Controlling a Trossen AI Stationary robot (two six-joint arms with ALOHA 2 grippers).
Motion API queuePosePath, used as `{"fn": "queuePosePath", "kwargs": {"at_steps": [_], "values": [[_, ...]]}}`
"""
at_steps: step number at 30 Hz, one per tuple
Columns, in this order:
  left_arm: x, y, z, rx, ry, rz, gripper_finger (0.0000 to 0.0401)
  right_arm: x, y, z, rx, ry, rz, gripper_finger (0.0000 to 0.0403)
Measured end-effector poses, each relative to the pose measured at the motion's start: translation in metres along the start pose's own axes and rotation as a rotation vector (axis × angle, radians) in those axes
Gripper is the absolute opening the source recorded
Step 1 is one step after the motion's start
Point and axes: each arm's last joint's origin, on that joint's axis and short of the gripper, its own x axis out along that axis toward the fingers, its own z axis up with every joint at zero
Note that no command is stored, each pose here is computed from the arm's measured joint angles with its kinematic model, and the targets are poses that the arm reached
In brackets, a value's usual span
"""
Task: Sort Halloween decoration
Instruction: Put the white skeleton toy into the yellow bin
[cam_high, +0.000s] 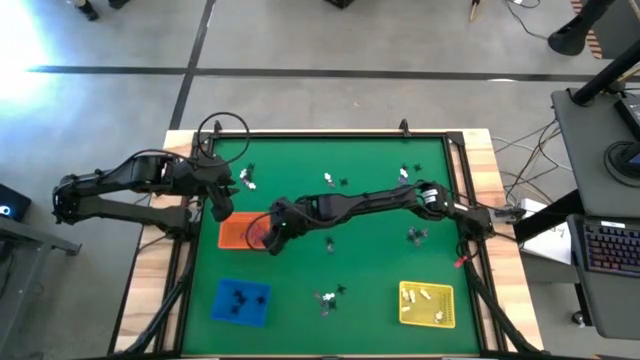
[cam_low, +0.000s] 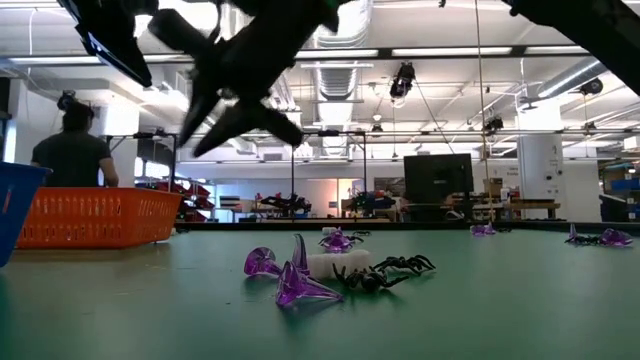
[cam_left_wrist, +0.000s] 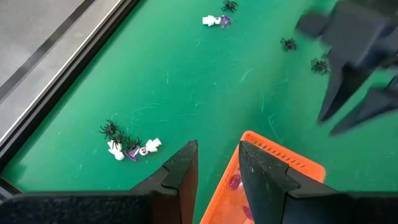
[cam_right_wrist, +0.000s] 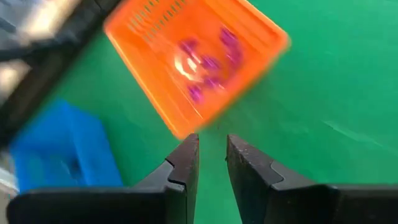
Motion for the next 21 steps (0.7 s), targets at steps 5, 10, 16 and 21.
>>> {"fn": "queuePosePath", "kwargs": {"at_steps": [5, 10, 16, 21], "values": [[0.003, -0.001, 0.002, 0.003, 0.01, 0.003, 0.0098, -0.036, 0.009, -0.009, -0.092, 0.144, -0.129, 0.0078], [0.011, -0.004, 0.004, 0.013, 0.042, 0.013, 0.0098, -0.062, 0.024, -0.033, -0.145, 0.259, -0.22, 0.0072], [0.015, -0.007, 0.007, 0.019, 0.046, -0.003, 0.0098, -0.063, 0.029, -0.067, -0.204, 0.301, -0.381, 0.0068], [0.013, -0.007, 0.01, 0.011, 0.006, -0.015, 0.0098, -0.05, 0.019, -0.081, -0.208, 0.345, -0.44, 0.0068]]}}
